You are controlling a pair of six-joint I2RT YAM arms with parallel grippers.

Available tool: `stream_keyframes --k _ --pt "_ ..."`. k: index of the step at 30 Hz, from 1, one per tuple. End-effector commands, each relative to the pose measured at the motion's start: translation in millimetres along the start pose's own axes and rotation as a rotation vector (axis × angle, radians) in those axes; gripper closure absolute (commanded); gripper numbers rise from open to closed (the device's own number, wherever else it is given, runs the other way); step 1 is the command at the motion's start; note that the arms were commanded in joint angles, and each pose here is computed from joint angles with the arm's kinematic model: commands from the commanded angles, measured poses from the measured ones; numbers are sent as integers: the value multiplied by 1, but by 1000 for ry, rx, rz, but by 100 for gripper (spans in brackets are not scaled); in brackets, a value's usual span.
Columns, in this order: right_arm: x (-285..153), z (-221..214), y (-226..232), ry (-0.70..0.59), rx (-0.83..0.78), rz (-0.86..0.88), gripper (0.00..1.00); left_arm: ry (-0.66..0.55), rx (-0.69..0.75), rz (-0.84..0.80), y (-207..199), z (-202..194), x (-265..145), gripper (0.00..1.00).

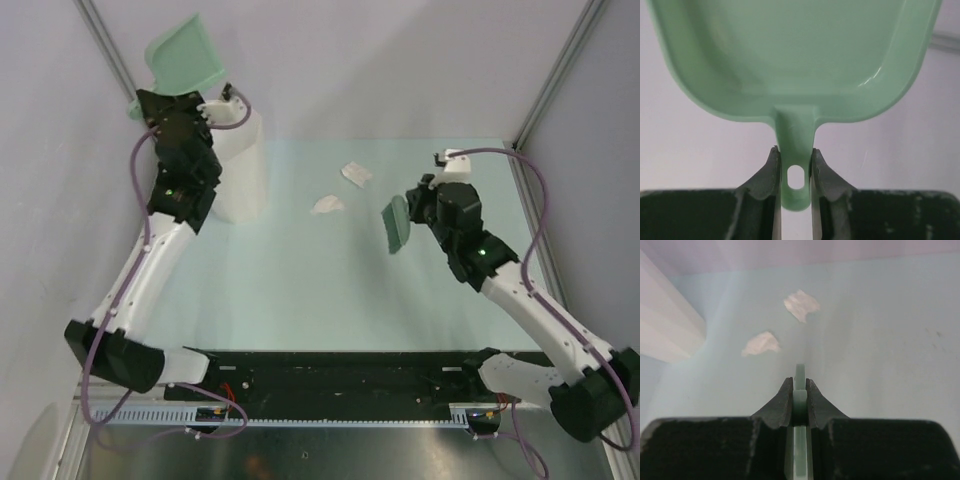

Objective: Sweep away the paper scraps from the table

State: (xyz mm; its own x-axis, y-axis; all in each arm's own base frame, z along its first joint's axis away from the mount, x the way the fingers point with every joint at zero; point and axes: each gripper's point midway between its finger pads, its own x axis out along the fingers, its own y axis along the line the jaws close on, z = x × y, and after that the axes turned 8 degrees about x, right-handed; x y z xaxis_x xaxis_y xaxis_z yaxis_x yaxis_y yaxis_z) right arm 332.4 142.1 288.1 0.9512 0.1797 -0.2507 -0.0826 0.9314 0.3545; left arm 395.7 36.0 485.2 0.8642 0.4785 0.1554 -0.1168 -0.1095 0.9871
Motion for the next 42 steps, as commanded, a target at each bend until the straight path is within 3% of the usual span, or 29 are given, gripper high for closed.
stream_keyframes --k 1,3,4,6,7,9,11,15,19,25,30,36,40,42 --pt "36 46 54 -223 -53 190 100 -189 -420 -39 33 -3 -30 100" --pt "57 46 73 -305 -157 207 100 -223 -480 -133 16 2 -38 100" --pt "67 43 76 -338 -322 189 100 -241 -502 -174 10 4 -42 100" --pt "76 49 97 -446 -501 209 100 -310 -572 -312 -11 18 -57 100" --pt "94 23 108 -438 -710 210 100 -336 -592 -365 -18 23 -64 100" --pt "107 14 131 -490 -867 245 100 -407 -642 -533 -43 36 -89 100" --pt "136 -20 143 -459 -1057 266 100 -435 -698 -647 -59 40 -107 100" --pt "169 -43 166 -473 -1144 359 100 -462 -718 -905 -112 41 -143 100" --pt "181 -70 185 -497 -1233 504 100 -377 -680 -988 -154 23 -153 100" --pt "185 -155 185 -246 -1372 781 100 -269 -591 -1069 -204 1 -161 100" --pt "163 -202 174 -46 -1429 909 100 -220 -520 -1075 -221 -8 -160 100" --pt "135 -229 145 189 -1456 932 100 -221 -476 -1098 -231 -8 -160 100" --pt "82 -232 150 224 -1367 1008 100 -234 -417 -1154 -251 -7 -169 100" --pt "49 -223 165 182 -1339 1039 100 -251 -374 -1206 -266 -3 -181 100"
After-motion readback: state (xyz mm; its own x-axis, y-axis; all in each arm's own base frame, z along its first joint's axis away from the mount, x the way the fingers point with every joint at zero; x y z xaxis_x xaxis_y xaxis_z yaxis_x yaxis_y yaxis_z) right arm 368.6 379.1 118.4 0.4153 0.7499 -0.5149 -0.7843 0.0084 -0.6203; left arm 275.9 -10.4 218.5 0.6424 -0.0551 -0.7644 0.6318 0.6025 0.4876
